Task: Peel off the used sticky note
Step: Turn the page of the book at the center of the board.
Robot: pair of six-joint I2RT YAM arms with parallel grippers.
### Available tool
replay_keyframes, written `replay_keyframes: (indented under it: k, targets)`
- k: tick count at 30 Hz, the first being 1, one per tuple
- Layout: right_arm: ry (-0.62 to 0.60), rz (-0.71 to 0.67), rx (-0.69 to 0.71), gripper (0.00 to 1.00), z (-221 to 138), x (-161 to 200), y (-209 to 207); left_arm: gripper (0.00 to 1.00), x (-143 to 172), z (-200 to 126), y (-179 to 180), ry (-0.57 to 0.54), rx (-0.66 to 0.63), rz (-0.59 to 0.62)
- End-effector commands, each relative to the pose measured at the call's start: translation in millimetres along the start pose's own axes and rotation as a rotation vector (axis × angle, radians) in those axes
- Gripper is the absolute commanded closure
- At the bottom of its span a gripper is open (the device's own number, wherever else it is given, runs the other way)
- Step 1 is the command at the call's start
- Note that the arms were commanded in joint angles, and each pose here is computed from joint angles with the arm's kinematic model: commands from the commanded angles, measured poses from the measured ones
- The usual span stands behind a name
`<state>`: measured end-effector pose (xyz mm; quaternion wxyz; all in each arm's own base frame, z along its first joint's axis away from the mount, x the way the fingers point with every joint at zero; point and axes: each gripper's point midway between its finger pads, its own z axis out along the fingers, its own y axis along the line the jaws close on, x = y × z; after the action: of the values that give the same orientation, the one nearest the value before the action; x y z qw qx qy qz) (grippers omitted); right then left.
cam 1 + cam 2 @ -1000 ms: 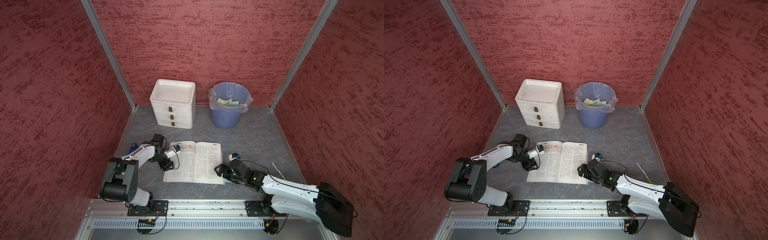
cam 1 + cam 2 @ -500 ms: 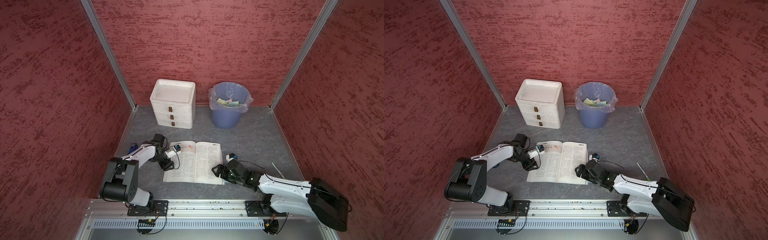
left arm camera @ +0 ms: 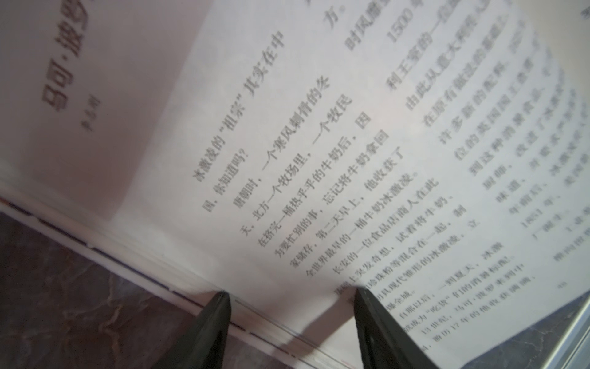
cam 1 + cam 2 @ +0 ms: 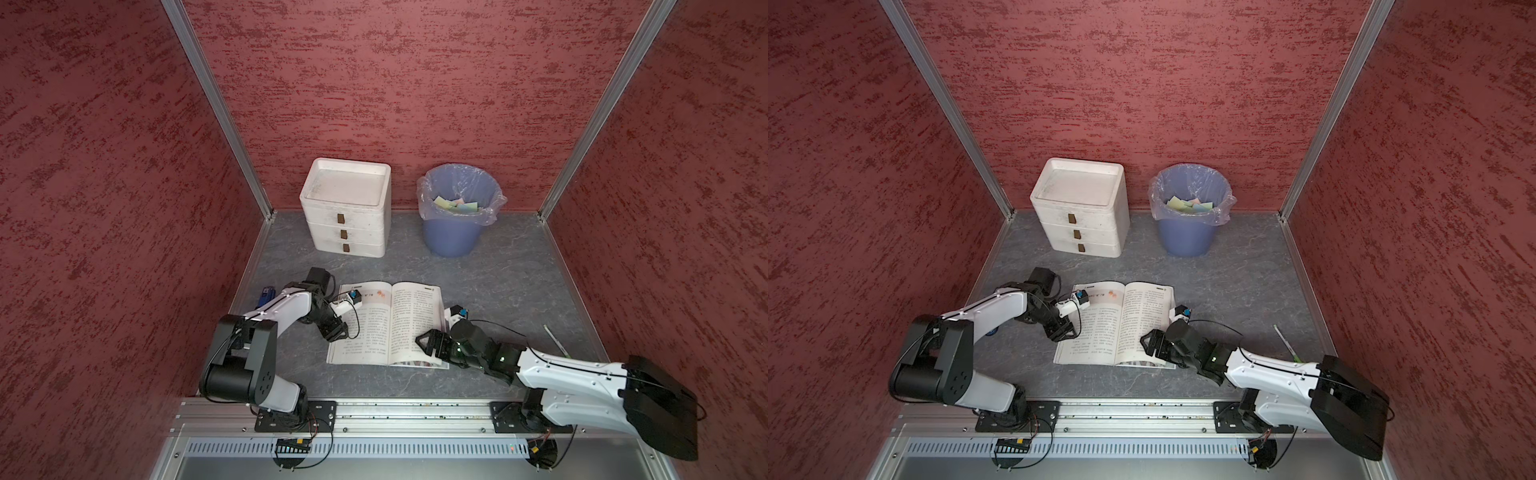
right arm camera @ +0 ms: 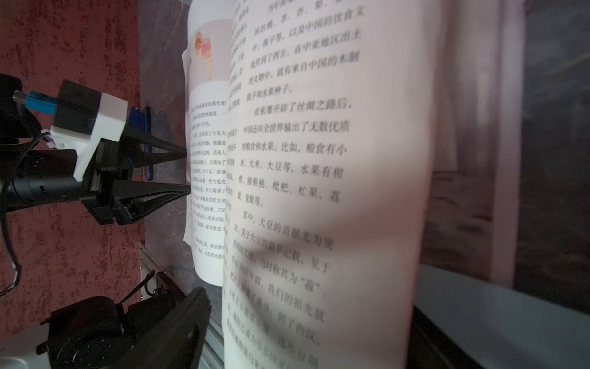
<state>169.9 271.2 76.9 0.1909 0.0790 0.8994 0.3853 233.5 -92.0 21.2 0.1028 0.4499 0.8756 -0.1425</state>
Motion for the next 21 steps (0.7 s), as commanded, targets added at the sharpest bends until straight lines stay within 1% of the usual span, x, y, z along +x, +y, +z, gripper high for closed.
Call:
replay_keyframes:
  k: [1, 6, 9, 11, 15, 17, 21]
  targets:
    - [-0.011, -0.048, -0.086, 0.13, -4.6, -6.2, 40.9, 0.35, 13.4, 8.7, -17.5, 0.051, 0.077, -0.017]
    - [-0.009, -0.116, -0.108, 0.13, -5.7, -4.9, 72.3, 0.35, 10.4, 4.7, -15.7, 0.033, 0.08, -0.027]
    - [0.0, -0.158, -0.136, 0.13, 0.1, -1.2, 95.3, 0.35, 4.5, -7.7, -11.5, -0.012, 0.093, -0.051]
    - [0.015, -0.2, -0.152, 0.13, 7.6, 3.8, 115.1, 0.35, -1.2, -22.4, -4.7, -0.063, 0.098, -0.08]
    - [0.071, -0.276, -0.172, 0.11, 31.7, 20.2, 146.1, 0.35, -4.9, -45.4, 5.0, -0.13, 0.099, -0.115]
    - [0.112, -0.31, -0.159, 0.1, 50.1, 31.8, 152.2, 0.36, -4.4, -56.7, 11.6, -0.159, 0.089, -0.131]
    - [0.161, -0.374, -0.187, 0.07, 66.7, 49.6, 179.8, 0.36, -3.4, -79.2, 26.3, -0.212, 0.064, -0.165]
